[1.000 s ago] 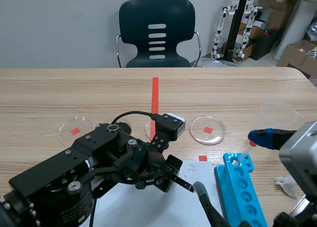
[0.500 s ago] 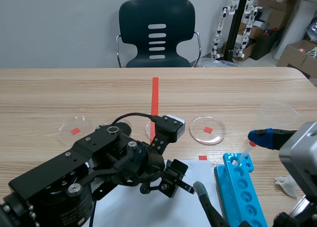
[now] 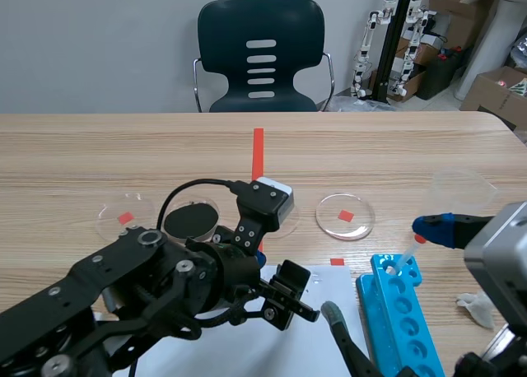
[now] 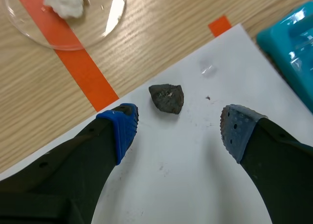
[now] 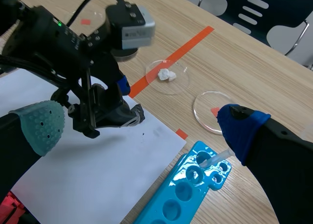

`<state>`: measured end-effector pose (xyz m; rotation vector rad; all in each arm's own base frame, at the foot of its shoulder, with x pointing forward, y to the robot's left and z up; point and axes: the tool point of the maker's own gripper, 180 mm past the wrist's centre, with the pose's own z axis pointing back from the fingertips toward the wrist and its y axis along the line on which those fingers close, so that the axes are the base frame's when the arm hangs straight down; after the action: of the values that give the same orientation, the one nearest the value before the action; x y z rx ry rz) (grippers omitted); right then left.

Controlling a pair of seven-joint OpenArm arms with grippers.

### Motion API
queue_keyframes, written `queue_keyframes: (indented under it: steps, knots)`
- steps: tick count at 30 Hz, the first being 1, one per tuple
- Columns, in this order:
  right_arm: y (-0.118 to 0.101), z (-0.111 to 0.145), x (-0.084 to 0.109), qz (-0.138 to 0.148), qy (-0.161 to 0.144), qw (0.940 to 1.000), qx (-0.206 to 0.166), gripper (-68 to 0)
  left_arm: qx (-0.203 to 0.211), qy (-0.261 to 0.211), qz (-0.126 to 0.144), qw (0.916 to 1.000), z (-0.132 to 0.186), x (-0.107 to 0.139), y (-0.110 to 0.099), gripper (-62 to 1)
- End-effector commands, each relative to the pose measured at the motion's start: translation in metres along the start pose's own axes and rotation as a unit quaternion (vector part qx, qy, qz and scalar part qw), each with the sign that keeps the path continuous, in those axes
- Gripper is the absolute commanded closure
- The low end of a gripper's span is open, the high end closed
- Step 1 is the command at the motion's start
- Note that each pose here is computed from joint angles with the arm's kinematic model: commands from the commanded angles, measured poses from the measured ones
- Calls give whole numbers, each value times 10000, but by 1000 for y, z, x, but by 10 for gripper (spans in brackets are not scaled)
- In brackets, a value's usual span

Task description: Put the right mineral back

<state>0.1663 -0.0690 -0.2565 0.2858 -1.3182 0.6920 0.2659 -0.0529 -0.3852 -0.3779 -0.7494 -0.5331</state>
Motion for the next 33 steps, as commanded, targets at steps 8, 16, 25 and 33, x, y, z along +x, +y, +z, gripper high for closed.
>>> queue_keyframes:
  steps: [8, 16, 25, 33]
  knots:
    - [-5, 0, 7, 60, -132, 9999, -20, -679, 61, -880, -19, 9961, 35, 30, 2, -441]
    - [-5, 0, 7, 60, -132, 9999, -20, -679, 95, -1018, 87, 9947, 39, 27, 6, -623]
    - [-5, 0, 7, 60, -132, 9999, -20, -679, 62, -1017, 73, 9948, 39, 26, 4, -623]
    - [-5, 0, 7, 60, -132, 9999, -20, -679, 62, -1019, 73, 9948, 39, 26, 4, -623]
